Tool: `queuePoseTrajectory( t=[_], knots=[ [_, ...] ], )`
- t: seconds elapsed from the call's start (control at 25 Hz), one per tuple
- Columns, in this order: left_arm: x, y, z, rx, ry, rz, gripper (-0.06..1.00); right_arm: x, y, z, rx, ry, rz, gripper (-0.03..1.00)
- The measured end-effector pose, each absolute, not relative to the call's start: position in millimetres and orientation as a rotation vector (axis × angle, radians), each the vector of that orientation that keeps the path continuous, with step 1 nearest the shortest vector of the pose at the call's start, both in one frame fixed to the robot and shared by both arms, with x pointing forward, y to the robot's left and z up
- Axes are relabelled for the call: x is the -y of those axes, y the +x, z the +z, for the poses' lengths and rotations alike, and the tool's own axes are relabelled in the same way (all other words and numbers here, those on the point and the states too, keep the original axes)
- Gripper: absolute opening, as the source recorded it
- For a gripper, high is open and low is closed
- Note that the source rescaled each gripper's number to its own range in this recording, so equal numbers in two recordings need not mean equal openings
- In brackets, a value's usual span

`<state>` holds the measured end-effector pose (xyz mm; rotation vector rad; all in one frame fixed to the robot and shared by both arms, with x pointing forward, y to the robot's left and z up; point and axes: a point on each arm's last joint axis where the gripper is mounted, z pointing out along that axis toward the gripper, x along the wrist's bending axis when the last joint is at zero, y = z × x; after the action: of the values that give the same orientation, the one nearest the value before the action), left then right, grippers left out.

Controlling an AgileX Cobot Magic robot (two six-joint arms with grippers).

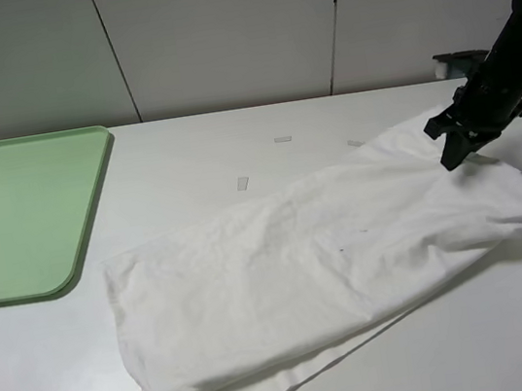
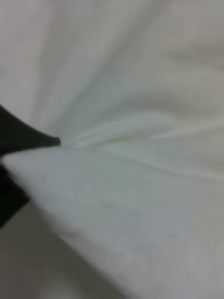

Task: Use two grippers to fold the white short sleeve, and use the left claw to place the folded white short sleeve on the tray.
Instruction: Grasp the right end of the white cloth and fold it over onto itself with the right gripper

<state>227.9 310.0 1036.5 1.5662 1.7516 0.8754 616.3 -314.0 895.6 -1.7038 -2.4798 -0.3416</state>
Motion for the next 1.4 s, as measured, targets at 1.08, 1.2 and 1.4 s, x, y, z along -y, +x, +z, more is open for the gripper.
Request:
queuePoseTrajectory(
  t=[1.08, 1.2, 1.4],
  knots=[
    [-310.0, 227.9, 1036.5, -1.752, 1.566, 0.875, 1.00, 130.5, 561.8, 967.6, 2.517, -1.763, -0.301, 0.00],
    [-310.0, 227.9, 1036.5, -1.752, 1.566, 0.875, 1.00, 115.9, 554.1, 964.3, 2.528, -1.742, -0.331, 0.00],
    [-310.0, 227.9, 1036.5, -1.752, 1.566, 0.875, 1.00, 114.1, 554.8, 963.9, 2.516, -1.764, -0.358, 0.00]
  ],
)
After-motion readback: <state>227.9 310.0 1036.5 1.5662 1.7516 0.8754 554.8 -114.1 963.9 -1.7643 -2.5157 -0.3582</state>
